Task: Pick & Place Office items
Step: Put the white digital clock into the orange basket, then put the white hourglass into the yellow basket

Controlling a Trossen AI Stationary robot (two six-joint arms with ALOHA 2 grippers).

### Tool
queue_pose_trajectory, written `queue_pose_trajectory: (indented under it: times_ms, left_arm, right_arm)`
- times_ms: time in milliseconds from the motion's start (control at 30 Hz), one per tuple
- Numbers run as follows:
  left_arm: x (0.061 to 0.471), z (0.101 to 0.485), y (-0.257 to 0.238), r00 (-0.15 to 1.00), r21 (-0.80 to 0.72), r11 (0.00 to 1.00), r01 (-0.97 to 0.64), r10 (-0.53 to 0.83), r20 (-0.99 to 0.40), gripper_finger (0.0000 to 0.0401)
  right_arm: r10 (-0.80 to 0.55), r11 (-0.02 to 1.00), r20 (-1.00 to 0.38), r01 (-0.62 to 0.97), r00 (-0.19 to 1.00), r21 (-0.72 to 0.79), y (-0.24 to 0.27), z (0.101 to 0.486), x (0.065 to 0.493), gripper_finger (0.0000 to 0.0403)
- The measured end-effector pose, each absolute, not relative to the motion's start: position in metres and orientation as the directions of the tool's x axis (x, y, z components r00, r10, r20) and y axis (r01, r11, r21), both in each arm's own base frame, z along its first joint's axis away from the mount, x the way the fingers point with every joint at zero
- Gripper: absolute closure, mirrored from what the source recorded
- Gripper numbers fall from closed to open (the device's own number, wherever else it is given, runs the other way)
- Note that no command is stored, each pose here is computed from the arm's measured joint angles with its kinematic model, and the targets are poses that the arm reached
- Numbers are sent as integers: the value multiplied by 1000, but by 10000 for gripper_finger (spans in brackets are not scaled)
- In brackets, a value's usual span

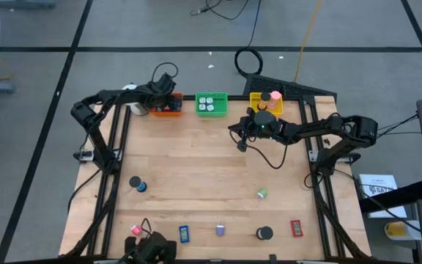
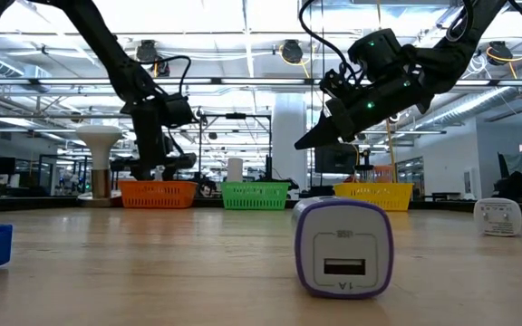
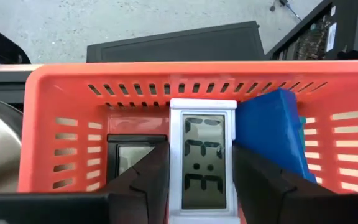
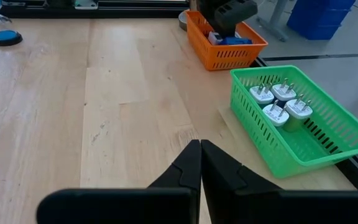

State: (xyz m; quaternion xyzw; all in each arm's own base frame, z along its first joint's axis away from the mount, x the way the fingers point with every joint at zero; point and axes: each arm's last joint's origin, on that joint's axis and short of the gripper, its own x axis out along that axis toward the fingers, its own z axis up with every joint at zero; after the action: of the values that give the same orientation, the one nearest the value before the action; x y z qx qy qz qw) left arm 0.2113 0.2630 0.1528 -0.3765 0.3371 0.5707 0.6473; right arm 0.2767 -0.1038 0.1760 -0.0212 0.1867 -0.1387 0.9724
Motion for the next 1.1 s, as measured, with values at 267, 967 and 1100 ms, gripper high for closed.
queue_pose_trajectory:
  times_ms: [267,967,1100]
  left_arm:
    - [210,162,261,143,-111,93,-989,495,-857,188]
    - [237,216,189,424,-89,542,-835,532,-733,342]
    - [245,210,153,618,-103,720,-687,504,-603,394]
  right_arm:
    - [-279,960,-347,262,895,-96,-104,177,277,402]
    - [-279,960,-348,262,895,-96,-104,177,277,402]
    - [-279,960,-348,270,895,-77,-104,177,277,401]
